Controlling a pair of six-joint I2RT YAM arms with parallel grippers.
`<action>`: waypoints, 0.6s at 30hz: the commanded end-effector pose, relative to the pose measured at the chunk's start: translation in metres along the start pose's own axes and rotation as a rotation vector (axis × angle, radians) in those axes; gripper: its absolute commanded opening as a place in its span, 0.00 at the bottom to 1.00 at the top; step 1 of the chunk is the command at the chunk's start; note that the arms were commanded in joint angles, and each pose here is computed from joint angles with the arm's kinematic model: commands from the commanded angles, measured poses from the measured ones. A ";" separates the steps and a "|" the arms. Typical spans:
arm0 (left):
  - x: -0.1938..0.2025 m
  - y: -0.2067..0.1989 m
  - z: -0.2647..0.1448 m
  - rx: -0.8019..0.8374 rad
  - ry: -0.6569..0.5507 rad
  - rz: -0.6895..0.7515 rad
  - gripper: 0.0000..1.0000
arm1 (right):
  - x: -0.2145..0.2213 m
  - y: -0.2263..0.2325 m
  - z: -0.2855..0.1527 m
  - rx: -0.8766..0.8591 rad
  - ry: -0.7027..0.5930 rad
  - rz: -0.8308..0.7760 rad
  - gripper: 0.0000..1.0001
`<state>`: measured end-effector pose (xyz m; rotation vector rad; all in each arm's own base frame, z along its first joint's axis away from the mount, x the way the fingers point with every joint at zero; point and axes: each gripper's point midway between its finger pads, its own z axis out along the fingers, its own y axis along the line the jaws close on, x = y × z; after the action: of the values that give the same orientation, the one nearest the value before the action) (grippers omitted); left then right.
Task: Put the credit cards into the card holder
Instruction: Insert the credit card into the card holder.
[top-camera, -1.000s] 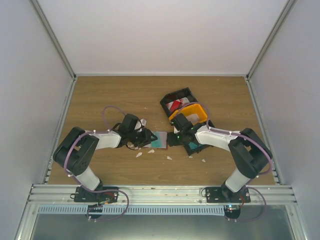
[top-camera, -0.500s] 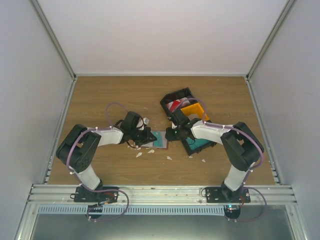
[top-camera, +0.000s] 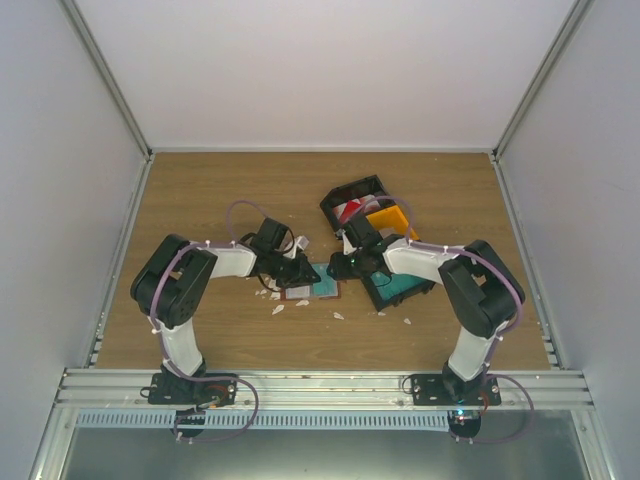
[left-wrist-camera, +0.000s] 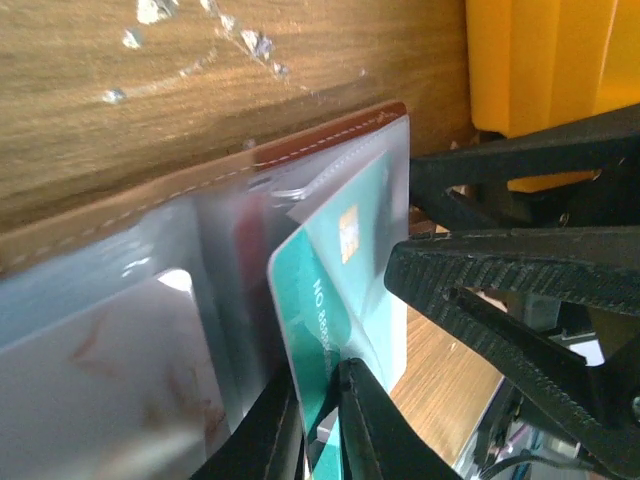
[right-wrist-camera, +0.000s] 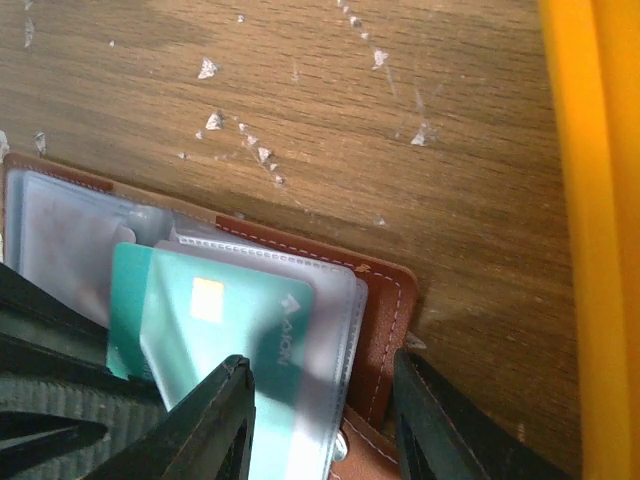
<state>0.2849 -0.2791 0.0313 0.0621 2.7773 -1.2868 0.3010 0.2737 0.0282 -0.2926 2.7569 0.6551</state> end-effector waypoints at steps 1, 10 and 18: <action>0.004 -0.006 0.005 0.032 0.062 0.051 0.16 | -0.004 0.009 0.008 -0.064 0.000 -0.018 0.39; 0.006 -0.010 0.005 0.042 0.085 0.085 0.27 | -0.007 0.009 0.005 -0.061 -0.013 -0.022 0.39; 0.013 -0.002 -0.007 -0.024 0.058 0.081 0.42 | -0.013 0.002 -0.007 -0.010 -0.053 -0.022 0.39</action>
<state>0.2781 -0.2843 0.0358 0.2063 2.7871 -1.3288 0.3045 0.2787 0.0276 -0.2990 2.7410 0.6951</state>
